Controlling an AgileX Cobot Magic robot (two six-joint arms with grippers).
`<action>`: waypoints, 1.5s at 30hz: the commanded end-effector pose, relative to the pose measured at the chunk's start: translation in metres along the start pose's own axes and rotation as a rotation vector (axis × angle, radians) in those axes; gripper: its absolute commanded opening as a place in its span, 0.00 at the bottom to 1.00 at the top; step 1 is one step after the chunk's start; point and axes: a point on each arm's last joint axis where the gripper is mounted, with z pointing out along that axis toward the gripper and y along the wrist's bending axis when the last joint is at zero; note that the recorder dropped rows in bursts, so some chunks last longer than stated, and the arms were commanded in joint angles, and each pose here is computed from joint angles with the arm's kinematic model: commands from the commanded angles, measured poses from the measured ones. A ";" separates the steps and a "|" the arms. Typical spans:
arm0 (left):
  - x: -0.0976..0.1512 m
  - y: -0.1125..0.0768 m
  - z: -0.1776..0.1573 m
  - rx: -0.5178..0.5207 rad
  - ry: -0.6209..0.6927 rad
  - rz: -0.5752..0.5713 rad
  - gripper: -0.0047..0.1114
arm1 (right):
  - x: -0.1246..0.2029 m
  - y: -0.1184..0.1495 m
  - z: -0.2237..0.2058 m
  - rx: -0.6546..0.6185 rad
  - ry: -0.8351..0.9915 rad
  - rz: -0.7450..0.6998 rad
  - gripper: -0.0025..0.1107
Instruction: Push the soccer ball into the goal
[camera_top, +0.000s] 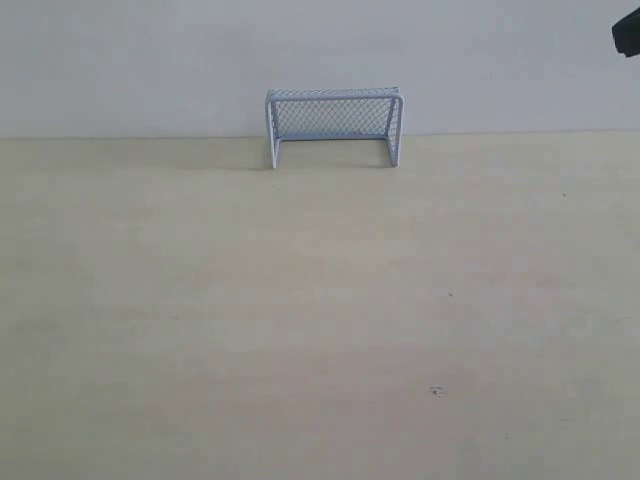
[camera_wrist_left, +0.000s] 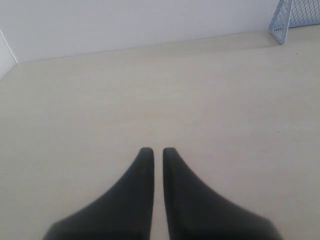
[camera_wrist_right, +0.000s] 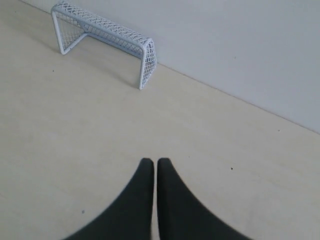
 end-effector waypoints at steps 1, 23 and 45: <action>-0.002 0.000 0.000 0.008 -0.003 -0.006 0.09 | 0.009 0.004 -0.008 0.018 -0.021 0.021 0.02; -0.002 0.000 0.000 0.008 -0.003 -0.006 0.09 | 0.033 0.034 -0.055 0.038 -0.123 0.053 0.02; -0.002 0.000 0.000 0.008 -0.003 -0.006 0.09 | 0.088 0.066 -0.084 0.074 -0.207 0.143 0.02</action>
